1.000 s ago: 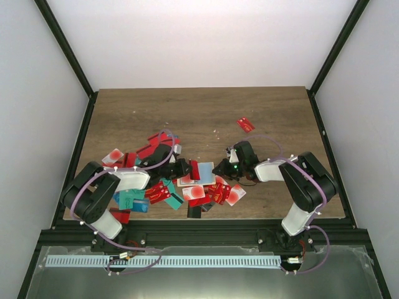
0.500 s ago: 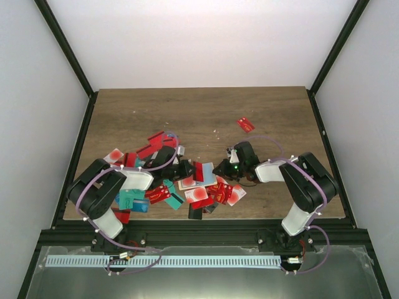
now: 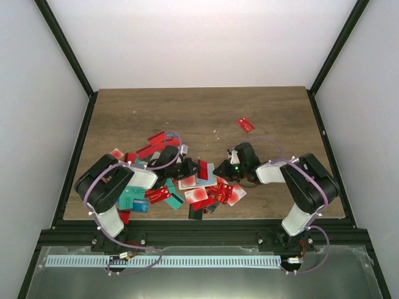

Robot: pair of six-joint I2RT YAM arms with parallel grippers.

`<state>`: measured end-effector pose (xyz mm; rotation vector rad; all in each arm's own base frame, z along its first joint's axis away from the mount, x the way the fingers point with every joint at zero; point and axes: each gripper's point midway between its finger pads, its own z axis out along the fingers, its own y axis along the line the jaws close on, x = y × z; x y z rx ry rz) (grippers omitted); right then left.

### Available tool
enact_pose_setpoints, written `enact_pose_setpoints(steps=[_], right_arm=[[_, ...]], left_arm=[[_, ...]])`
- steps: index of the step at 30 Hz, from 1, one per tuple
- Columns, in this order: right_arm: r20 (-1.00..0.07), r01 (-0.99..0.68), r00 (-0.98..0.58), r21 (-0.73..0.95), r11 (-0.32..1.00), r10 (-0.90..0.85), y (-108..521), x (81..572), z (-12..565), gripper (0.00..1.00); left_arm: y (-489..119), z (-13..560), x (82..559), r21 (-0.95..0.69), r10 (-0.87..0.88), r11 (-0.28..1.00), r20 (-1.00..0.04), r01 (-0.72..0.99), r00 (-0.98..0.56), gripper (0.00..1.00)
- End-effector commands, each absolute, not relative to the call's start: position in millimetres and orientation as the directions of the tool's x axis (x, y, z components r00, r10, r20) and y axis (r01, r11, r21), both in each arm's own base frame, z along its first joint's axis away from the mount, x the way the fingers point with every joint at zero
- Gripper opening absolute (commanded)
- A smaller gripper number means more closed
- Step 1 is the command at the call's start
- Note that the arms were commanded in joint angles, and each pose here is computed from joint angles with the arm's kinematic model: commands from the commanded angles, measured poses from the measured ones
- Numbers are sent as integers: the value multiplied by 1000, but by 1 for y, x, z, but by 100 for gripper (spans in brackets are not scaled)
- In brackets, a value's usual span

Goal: Put the credit cards into the card holder

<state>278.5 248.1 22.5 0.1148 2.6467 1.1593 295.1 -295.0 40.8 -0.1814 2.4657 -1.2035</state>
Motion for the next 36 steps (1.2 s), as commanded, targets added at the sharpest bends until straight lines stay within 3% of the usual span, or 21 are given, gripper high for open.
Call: enact_pose_setpoints(steps=[1, 23, 36], right_arm=[[-94, 54, -983, 680, 731, 159, 235, 251, -3, 15], [-142, 17, -975, 714, 700, 169, 233, 269, 19, 15], [-150, -12, -978, 743, 669, 148, 236, 269, 30, 16]], left_arm=[[-309, 41, 300, -814, -291, 579, -254, 42, -922, 4], [-343, 36, 308, -815, -209, 571, -260, 98, -943, 4], [-309, 85, 319, -708, -204, 683, -418, 177, -886, 4]])
